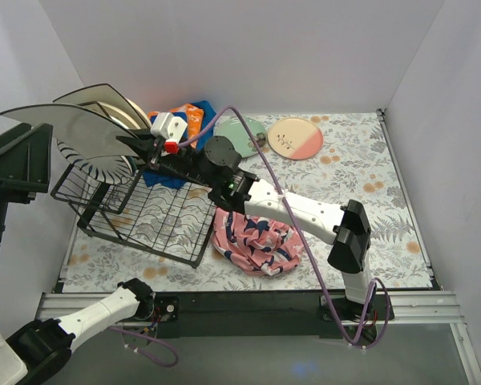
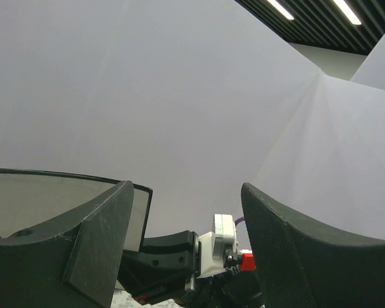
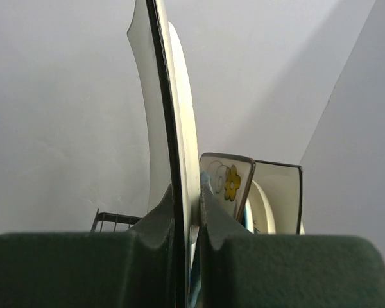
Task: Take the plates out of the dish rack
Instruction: Unload the plate from the dish rack.
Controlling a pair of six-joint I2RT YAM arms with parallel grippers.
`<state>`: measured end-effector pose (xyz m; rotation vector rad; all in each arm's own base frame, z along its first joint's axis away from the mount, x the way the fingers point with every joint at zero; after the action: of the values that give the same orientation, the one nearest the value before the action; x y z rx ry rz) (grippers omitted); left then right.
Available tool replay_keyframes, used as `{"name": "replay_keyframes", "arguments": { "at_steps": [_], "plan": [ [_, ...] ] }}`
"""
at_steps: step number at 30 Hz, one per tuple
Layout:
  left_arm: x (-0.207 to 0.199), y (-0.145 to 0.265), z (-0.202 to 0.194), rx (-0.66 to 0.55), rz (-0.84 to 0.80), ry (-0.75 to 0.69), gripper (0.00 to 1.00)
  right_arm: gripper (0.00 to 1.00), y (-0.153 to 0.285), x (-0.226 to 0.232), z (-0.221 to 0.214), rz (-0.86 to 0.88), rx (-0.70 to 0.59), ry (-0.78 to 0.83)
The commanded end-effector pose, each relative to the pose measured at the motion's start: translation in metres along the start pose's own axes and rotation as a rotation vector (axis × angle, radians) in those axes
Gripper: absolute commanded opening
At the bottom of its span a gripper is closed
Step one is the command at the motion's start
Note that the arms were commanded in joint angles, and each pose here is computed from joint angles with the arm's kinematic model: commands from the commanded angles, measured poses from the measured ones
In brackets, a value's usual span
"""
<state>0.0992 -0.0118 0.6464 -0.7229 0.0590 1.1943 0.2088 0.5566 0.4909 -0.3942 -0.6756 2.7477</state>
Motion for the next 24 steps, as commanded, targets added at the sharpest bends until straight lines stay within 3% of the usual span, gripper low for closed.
{"name": "replay_keyframes", "arguments": {
  "at_steps": [1, 10, 18, 24],
  "plan": [
    [-0.011, -0.005, -0.013, 0.050, -0.055, 0.005, 0.66, 0.01, 0.028, -0.051, 0.181, -0.141, -0.425, 0.051],
    [-0.026, -0.006, -0.019, 0.078, -0.126, 0.045, 0.66, 0.01, 0.057, -0.085, 0.196, -0.189, -0.422, 0.044],
    [-0.018, -0.012, -0.029, 0.089, -0.080, 0.024, 0.67, 0.01, 0.084, -0.106, 0.225, -0.208, -0.460, 0.028],
    [-0.013, -0.019, -0.058, 0.138, -0.070, 0.009, 0.67, 0.01, 0.116, -0.148, 0.223, -0.317, -0.440, -0.008]
  ]
}}
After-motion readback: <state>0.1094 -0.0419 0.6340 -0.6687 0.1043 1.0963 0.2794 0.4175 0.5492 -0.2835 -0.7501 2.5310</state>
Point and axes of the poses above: each gripper's point midway between its finger pads, its own y axis back along the fingers, its own x axis along the line the jaws close on, z = x × y, the point moved 1 cm from there along y, back along the fingers, and after that the axes turned 3 degrees about -y, right-handed, at the moved point
